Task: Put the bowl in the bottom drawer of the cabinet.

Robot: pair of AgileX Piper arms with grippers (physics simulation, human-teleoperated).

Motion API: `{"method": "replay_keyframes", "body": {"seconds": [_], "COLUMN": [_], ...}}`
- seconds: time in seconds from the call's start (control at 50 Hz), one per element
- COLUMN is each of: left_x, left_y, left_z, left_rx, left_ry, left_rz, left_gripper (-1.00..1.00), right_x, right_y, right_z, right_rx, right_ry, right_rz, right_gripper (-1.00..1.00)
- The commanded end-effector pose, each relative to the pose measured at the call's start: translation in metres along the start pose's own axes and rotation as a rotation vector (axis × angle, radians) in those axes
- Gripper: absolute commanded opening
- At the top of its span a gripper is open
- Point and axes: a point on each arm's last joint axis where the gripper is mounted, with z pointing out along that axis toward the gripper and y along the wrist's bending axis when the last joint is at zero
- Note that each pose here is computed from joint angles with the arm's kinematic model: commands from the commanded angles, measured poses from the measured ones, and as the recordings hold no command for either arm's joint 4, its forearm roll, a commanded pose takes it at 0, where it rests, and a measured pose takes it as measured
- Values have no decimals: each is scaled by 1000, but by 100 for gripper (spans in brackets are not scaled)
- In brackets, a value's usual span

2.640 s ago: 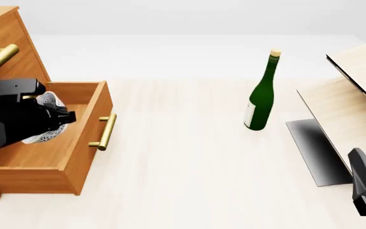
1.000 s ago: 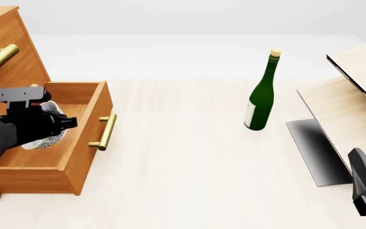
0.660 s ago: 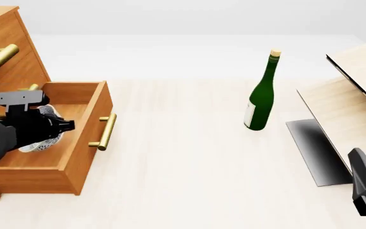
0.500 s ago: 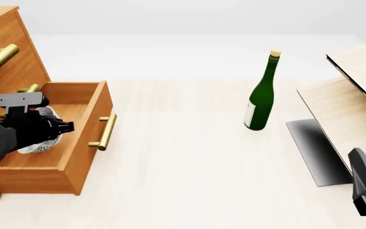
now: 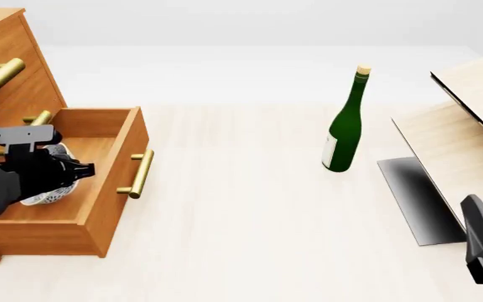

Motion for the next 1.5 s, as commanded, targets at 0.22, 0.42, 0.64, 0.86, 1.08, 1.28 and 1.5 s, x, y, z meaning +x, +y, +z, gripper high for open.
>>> {"method": "replay_keyframes", "body": {"seconds": [0.22,0.42,0.64,0.86,1.08,1.28,1.5], "left_x": [-5,-5,-5,-18,-26,-34,-37], "left_y": [-4,-6,-13,-11,-14,-23,-35], "left_z": [-2,-2,-3,-18,-32,-42,-59], "left_rx": [14,20,45,38,53,86,137], "left_ry": [-22,-25,-26,-68,-101,-130,-170], "left_rz": [7,6,-22,-39,-34,-31,-35], "left_gripper": [100,100,100,100,100,100,100], "right_x": [0,0,0,-1,0,0,-1], "right_y": [0,0,0,0,0,0,0], "right_z": [0,0,0,0,0,0,0], "right_rx": [1,1,1,1,1,1,1], "right_ry": [-1,0,0,0,0,0,0], "right_rz": [0,0,0,0,0,0,0], "right_gripper": [100,100,100,100,100,100,100]}}
